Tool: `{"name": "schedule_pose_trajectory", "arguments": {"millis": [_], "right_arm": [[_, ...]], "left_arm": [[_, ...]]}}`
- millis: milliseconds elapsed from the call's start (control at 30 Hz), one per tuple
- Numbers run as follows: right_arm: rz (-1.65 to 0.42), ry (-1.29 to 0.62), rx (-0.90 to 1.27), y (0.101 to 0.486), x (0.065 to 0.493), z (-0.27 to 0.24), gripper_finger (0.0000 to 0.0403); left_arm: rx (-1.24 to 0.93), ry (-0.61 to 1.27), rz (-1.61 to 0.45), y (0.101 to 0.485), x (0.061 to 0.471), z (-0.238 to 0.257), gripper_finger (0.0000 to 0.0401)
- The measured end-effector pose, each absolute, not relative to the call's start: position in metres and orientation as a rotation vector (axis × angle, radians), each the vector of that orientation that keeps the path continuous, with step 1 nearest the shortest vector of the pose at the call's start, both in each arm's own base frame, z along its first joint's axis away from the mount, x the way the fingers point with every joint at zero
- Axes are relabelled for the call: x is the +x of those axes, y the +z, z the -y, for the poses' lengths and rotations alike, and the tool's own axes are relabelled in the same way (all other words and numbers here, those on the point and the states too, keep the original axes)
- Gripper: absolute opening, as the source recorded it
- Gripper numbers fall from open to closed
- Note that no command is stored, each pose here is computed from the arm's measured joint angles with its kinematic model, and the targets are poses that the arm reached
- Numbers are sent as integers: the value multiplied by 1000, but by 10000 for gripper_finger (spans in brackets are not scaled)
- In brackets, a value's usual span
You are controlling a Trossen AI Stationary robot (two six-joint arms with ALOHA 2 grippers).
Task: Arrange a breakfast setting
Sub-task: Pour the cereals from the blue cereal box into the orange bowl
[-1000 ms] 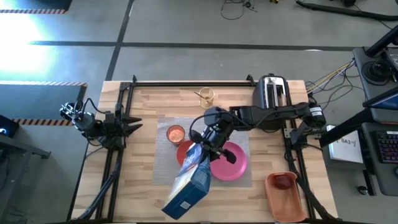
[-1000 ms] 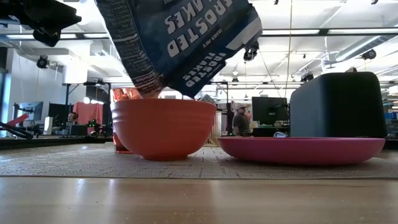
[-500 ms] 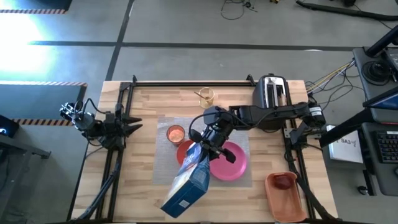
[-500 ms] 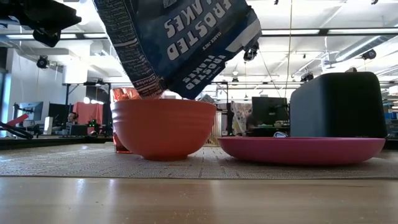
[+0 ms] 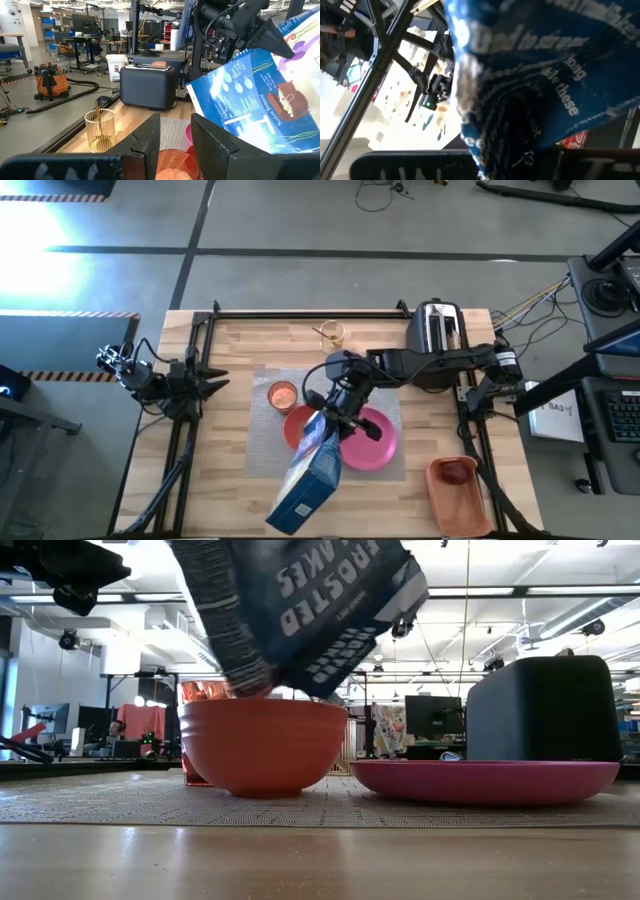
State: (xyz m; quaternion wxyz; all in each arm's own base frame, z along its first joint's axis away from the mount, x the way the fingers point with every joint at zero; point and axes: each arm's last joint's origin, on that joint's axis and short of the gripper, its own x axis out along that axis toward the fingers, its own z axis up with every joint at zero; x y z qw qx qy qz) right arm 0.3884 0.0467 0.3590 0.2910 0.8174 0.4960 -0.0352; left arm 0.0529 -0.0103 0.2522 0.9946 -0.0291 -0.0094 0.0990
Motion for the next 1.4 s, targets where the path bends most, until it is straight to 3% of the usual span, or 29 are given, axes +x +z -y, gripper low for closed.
{"name": "schedule_pose_trajectory", "arguments": {"millis": [1400], "right_arm": [[-1251,-63,2161,361,390,-29,17]], "left_arm": [[-57,198,17,252,53,10,93]]}}
